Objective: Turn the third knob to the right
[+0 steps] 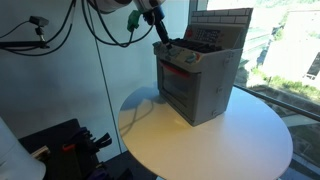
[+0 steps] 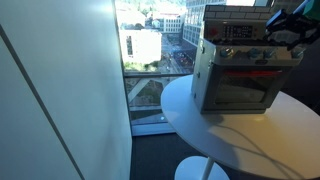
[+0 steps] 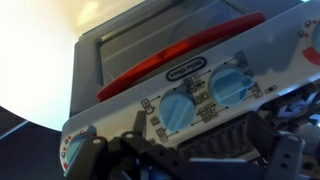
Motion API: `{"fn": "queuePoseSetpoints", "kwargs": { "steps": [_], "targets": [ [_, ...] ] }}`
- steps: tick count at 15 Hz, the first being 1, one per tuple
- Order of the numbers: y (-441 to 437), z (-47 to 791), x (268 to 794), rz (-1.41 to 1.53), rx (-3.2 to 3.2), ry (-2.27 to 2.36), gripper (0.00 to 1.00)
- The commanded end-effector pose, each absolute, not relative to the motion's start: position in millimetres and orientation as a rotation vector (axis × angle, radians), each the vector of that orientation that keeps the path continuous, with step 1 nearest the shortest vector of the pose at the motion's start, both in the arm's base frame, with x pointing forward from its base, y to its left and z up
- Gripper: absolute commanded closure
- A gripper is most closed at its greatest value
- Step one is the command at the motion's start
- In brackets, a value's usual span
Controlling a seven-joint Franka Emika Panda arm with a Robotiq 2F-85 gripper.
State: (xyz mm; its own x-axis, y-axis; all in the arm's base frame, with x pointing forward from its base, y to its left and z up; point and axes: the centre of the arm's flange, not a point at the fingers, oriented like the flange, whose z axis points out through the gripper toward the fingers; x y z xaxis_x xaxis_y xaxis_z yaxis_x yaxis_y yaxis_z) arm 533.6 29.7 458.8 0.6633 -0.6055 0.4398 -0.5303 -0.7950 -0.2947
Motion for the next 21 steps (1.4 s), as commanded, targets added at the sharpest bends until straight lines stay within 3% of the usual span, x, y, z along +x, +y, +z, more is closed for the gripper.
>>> {"fn": "queuePoseSetpoints", "kwargs": {
  "steps": [1, 21],
  "targets": [
    [30.1, 456.3, 536.9, -0.814, -2.694, 0.977, 0.00],
    [29.3, 450.1, 549.4, -0.873, -2.641, 0.984, 0.00]
  ]
}}
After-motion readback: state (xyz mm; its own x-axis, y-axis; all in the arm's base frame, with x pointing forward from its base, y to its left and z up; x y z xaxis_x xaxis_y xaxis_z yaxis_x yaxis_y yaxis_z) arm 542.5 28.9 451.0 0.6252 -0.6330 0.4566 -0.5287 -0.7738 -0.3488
